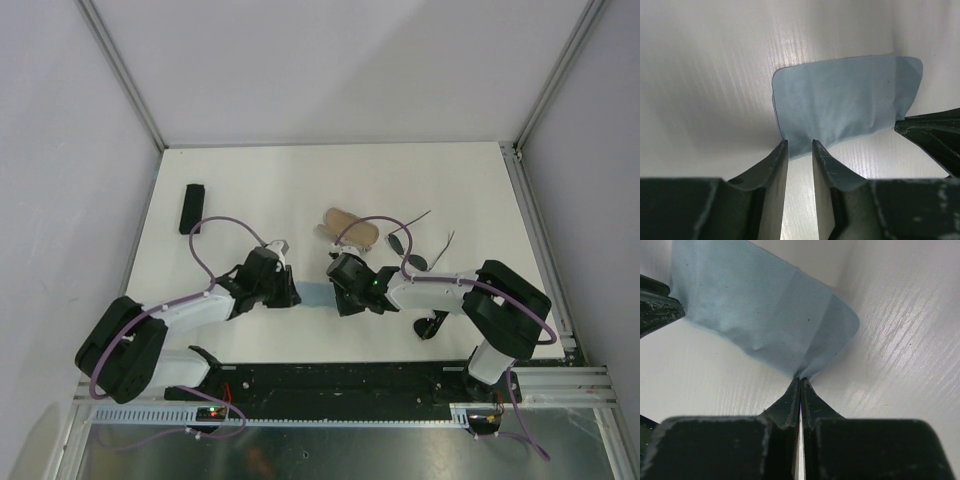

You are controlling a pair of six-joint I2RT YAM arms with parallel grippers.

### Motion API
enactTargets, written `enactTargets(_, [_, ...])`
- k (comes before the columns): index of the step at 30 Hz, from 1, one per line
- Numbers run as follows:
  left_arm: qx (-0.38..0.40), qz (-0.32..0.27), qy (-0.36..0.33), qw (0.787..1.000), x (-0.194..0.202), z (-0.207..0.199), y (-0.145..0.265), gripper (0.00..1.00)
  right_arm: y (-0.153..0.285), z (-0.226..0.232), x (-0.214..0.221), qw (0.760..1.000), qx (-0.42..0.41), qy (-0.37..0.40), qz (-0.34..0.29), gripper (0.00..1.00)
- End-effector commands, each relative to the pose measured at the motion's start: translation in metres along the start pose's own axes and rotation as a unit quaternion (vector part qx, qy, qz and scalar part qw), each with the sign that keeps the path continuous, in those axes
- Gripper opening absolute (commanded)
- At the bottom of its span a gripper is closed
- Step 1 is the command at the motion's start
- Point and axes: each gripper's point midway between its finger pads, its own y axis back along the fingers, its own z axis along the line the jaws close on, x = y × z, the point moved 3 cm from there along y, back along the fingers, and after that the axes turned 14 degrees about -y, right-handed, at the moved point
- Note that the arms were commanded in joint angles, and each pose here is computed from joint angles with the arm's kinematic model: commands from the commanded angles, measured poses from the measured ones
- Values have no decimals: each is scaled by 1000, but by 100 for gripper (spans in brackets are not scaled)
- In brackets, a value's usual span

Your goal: Organize the sunglasses

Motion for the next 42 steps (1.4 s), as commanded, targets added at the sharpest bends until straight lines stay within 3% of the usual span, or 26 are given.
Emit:
enactTargets(1, [8, 33, -8, 999, 15, -4, 0, 30, -1, -7, 3, 1000, 13, 6, 8, 0])
enactTargets(4, [6, 31, -6, 999, 17, -3, 1, 28, 0, -7, 2, 1000, 11, 5, 8, 0])
enactTargets(10, [-26, 24, 3, 999, 19, 6, 6, 39, 0, -7, 2, 1000, 12, 5, 9, 0])
enactTargets(17, [-58, 16, 7, 998, 16, 14, 14, 39, 0, -8, 2, 1000, 12, 4, 10, 0])
enactTargets(22, [-59, 40, 8, 997, 25, 14, 11, 33, 0, -7, 2, 1000, 11, 4, 10, 0])
enactTargets(35, [-58, 67, 0, 996, 32, 10, 3, 31, 0, -7, 1, 1000, 9, 4, 10, 0])
enactTargets(42, [-90, 107, 5, 990, 49, 19, -2, 21, 2, -7, 0, 1000, 8, 4, 8, 0])
